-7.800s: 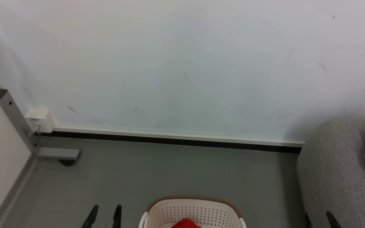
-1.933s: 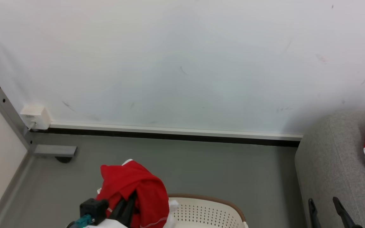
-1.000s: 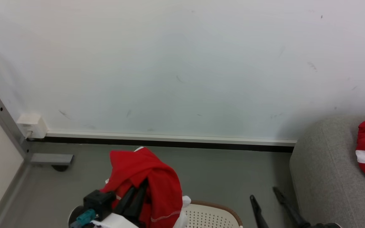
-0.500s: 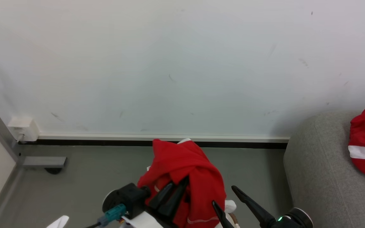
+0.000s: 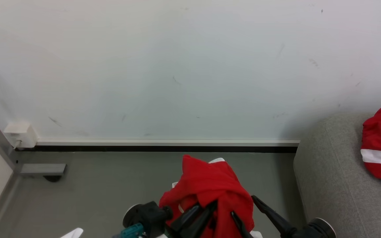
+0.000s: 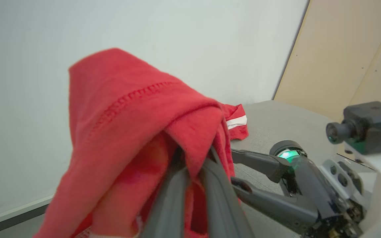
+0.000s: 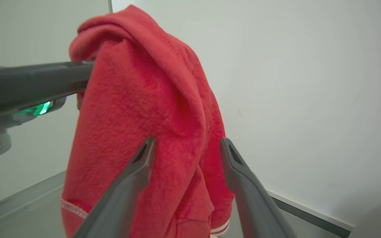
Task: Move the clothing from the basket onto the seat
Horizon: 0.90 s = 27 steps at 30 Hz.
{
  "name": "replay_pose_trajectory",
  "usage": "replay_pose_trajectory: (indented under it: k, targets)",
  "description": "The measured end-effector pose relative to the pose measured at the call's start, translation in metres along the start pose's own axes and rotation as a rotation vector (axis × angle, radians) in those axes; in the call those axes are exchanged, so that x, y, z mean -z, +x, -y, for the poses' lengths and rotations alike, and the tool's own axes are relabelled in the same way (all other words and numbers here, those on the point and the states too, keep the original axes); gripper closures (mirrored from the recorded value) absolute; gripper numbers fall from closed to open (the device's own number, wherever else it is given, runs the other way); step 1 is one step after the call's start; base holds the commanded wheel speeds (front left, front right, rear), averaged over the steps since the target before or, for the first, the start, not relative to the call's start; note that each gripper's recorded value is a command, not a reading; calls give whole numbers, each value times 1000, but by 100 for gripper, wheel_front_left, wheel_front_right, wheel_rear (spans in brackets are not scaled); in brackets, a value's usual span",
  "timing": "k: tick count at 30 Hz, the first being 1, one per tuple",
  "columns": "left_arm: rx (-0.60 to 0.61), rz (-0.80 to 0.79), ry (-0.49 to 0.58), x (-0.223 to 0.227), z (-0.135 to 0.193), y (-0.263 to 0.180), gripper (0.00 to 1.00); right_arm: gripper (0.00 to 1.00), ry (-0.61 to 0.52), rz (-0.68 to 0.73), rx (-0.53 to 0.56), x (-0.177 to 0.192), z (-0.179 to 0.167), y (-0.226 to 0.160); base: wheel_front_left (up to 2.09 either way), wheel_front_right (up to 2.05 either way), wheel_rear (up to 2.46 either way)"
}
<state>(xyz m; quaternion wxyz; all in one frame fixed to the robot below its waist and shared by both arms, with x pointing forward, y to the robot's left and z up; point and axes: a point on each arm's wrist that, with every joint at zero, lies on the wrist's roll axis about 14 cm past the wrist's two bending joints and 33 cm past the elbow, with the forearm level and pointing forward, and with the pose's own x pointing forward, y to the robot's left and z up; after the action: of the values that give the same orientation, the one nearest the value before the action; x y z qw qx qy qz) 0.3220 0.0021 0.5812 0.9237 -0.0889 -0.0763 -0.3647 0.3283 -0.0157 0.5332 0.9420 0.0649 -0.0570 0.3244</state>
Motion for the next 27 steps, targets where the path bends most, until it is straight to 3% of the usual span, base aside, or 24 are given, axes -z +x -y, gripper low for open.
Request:
replay_pose_trajectory:
  k: [20,21,23,25,26,27]
  targets:
    - [207,-55,-147,11,52,4,100,0,57,-32,-146,4,-34,0,0,0,0]
    - [212,-63,-146,13,53,3,100,6,60,-33,-148,4,-34,0,0,0,0]
    - [224,-74,-168,15,56,3,100,60,63,-28,-147,3,-34,0,0,0,0]
    - [237,-84,-183,17,60,2,100,90,63,-24,-144,2,-33,0,0,0,0]
    - [242,-88,-186,18,61,2,100,100,63,-21,-143,1,-33,0,0,0,0]
    - [245,-89,-188,19,61,2,100,100,64,-18,-142,0,-32,0,0,0,0]
